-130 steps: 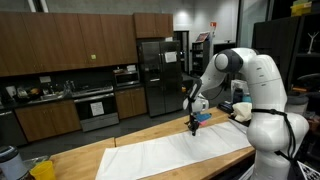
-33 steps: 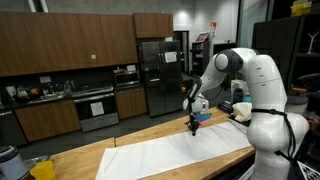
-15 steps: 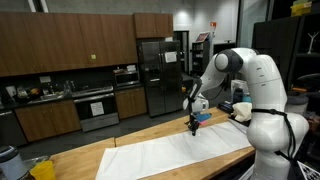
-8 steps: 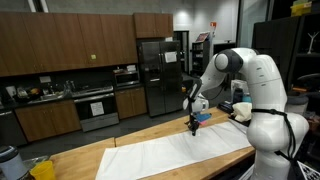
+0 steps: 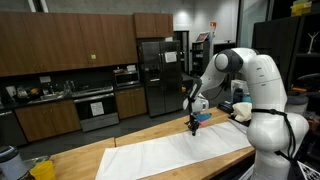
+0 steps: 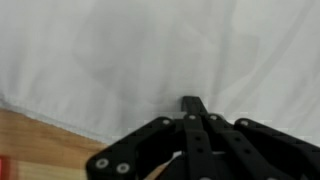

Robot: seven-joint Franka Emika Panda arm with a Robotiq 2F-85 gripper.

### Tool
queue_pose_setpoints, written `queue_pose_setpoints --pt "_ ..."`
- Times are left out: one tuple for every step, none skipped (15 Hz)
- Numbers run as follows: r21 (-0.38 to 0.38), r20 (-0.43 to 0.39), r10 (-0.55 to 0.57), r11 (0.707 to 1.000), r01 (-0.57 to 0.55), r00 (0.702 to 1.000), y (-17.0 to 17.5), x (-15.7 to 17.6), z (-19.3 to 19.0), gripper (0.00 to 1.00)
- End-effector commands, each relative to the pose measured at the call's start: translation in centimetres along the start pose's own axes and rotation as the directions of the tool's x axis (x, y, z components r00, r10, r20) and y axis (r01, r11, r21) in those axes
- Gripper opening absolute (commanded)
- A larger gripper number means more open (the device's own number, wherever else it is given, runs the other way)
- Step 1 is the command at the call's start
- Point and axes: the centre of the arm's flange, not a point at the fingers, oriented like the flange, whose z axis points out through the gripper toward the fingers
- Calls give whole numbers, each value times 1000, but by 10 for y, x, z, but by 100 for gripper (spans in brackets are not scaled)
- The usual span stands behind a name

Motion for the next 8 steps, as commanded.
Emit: queue_pose_setpoints --pt "0 0 0 1000 0 1000 0 0 0 0" --pt "0 0 0 1000 0 1000 0 0 0 0" --pt "0 0 0 1000 0 1000 0 0 0 0" --pt "0 0 0 1000 0 1000 0 0 0 0" --pt "0 0 0 1000 0 1000 0 0 0 0" --pt "0 0 0 1000 0 1000 0 0 0 0" --pt "0 0 0 1000 0 1000 0 0 0 0" --pt "0 0 0 1000 0 1000 0 0 0 0"
